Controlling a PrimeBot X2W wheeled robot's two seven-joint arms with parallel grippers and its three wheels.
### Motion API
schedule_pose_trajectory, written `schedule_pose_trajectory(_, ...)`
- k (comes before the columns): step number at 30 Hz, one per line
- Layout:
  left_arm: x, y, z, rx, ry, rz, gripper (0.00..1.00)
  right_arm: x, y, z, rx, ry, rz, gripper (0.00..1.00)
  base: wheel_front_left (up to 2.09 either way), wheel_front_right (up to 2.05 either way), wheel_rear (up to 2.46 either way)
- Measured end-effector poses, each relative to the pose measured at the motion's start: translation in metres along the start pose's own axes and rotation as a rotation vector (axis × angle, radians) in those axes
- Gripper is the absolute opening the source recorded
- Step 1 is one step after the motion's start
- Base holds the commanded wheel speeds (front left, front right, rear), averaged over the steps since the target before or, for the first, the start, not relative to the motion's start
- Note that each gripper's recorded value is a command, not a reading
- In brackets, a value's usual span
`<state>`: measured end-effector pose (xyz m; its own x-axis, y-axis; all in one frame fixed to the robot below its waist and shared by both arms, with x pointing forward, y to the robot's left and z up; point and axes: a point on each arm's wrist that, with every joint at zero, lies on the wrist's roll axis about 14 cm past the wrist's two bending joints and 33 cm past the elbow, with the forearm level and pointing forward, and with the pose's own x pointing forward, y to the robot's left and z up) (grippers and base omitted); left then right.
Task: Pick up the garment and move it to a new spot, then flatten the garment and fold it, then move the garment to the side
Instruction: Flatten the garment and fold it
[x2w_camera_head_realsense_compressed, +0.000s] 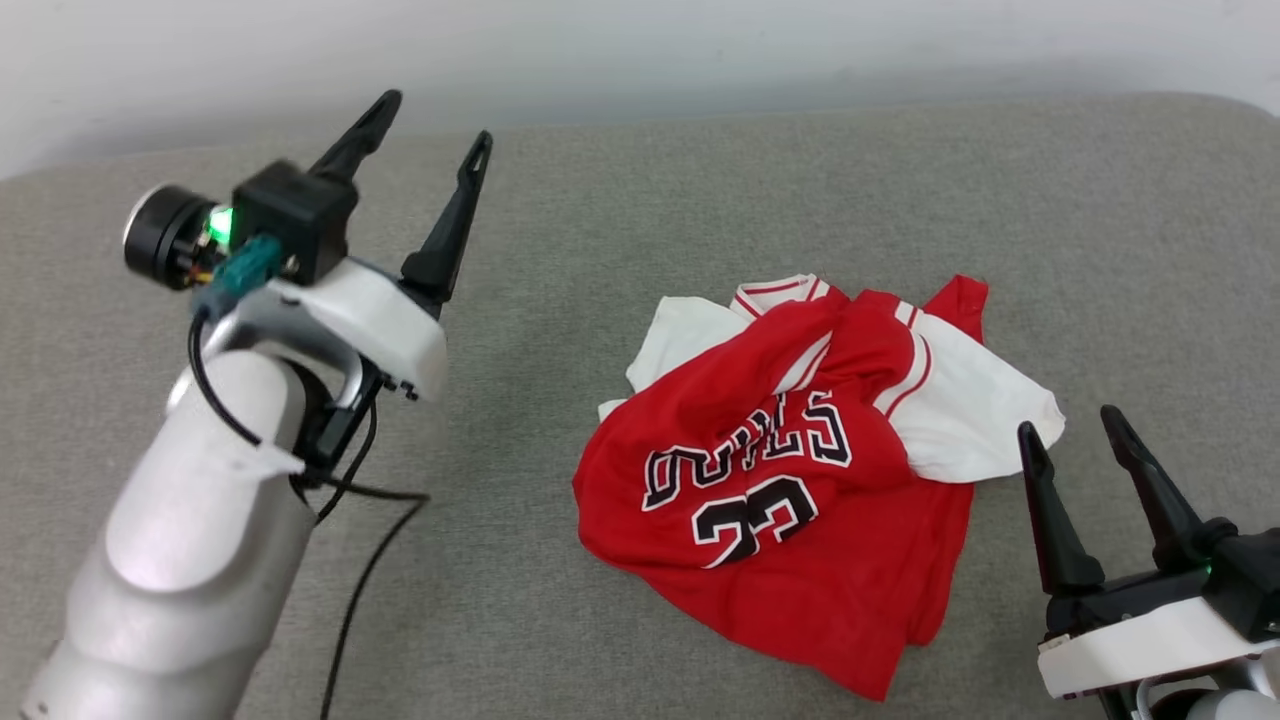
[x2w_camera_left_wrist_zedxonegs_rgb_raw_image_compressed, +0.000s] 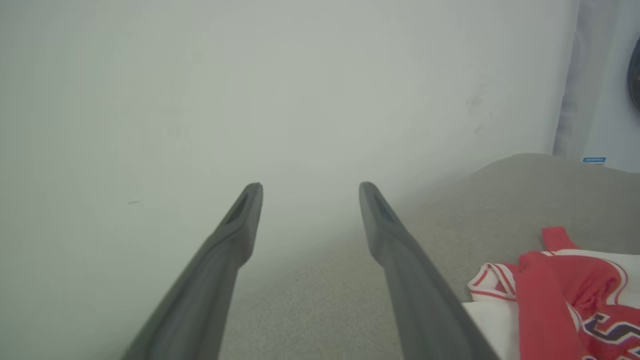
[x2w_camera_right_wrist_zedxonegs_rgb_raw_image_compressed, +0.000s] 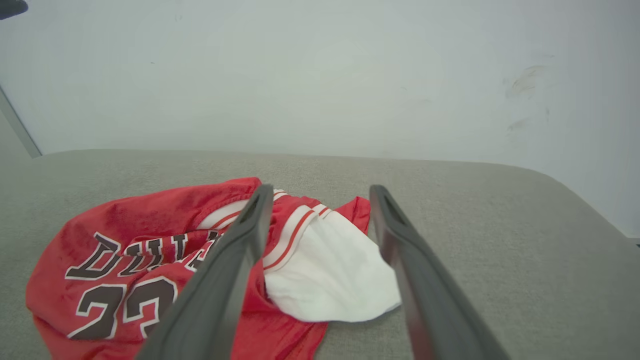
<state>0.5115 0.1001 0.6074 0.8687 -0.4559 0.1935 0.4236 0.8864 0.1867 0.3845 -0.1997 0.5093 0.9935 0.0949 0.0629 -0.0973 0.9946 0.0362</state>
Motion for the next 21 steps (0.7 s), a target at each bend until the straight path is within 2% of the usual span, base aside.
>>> schedule_pose_trajectory(5,0.027,-0.020,-0.016,-0.008,0.154,-0.131,1.00,-0.003,-0.003,-0.004,-0.005,0.015,-0.021,1.00,0.00,0.00,0.00)
schedule_pose_trajectory(8,0.034,-0.033,-0.042,-0.005,0.317,-0.205,1.00,-0.003,-0.005,-0.006,-0.011,0.023,-0.031,1.00,0.00,0.00,0.00)
schedule_pose_trajectory(14,0.029,-0.063,-0.098,-0.008,0.670,-0.349,1.00,0.000,-0.012,-0.012,-0.025,0.038,-0.053,1.00,0.00,0.00,0.00)
schedule_pose_trajectory(21,0.022,-0.093,-0.138,-0.005,0.906,-0.490,1.00,0.008,-0.018,-0.022,-0.035,0.054,-0.065,1.00,0.00,0.00,0.00)
